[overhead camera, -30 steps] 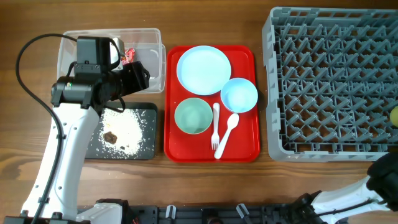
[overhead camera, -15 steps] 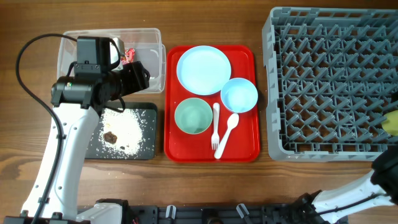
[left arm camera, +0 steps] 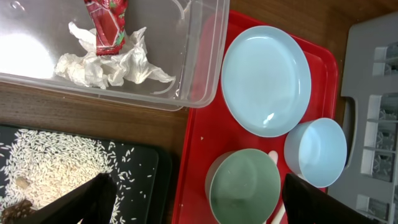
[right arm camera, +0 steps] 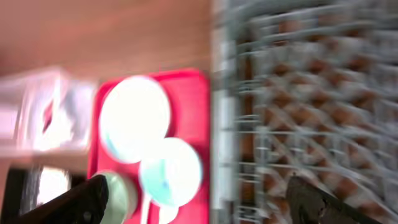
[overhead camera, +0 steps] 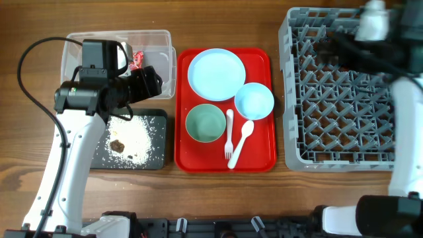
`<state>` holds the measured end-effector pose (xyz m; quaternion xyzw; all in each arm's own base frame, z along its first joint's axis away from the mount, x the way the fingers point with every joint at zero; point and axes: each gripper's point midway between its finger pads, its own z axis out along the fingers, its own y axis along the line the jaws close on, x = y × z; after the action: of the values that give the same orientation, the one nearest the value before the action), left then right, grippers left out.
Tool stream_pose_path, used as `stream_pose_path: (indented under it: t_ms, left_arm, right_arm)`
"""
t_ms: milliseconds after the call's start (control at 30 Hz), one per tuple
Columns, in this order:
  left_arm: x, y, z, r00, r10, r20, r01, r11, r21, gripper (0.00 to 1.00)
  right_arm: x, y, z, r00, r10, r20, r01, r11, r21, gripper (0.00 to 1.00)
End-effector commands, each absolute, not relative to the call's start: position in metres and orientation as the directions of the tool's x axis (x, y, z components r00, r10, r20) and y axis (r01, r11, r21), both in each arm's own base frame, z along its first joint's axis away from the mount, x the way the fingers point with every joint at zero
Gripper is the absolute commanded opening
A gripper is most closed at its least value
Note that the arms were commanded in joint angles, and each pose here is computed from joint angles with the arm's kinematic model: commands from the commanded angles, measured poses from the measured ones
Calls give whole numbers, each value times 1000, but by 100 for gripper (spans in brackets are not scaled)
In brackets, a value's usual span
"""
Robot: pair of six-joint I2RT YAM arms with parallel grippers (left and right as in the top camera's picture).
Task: Sort waste into correct bins and load items into the dishwasher rack
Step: 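Reach the right gripper to the light-blue bowl and grasp its rim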
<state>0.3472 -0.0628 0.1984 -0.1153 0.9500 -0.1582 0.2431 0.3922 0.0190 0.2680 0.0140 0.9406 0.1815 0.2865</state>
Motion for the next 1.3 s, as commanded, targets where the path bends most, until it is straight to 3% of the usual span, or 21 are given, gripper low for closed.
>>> stream_pose_path:
  t_ms: [0, 267, 567, 767, 867, 1100, 1267]
  left_arm:
    - [346, -60, 205, -846, -290, -448, -132, 927, -350, 87]
    - [346, -60, 205, -846, -290, -447, -133, 927, -350, 87]
    - [346, -60, 205, -846, -290, -447, -132, 927, -350, 87]
    - [346, -60, 205, -846, -290, -447, -133, 927, -350, 87]
    - [346, -60, 205, -847, -290, -446, -133, 927, -350, 87]
    - [346, -60, 205, -846, -290, -447, -133, 927, -350, 87]
    - [346, -60, 204, -848, -289, -444, -134, 927, -349, 87]
  right_arm:
    - [401, 72, 239, -866, -43, -499, -188, 951, 246, 93]
    - [407, 120, 154, -952, -76, -295, -130, 977, 168, 89]
    - [401, 122, 65, -998, -16, -57, -24, 990, 142, 86]
    - [393, 119, 35, -999, -7, 31, -3, 994, 113, 82]
    - [386, 116, 26, -998, -1, 58, 5, 995, 100, 76]
    - [382, 115, 22, -997, 21, 74, 28, 995, 95, 26]
    - [382, 112, 22, -997, 22, 71, 28, 996, 84, 4]
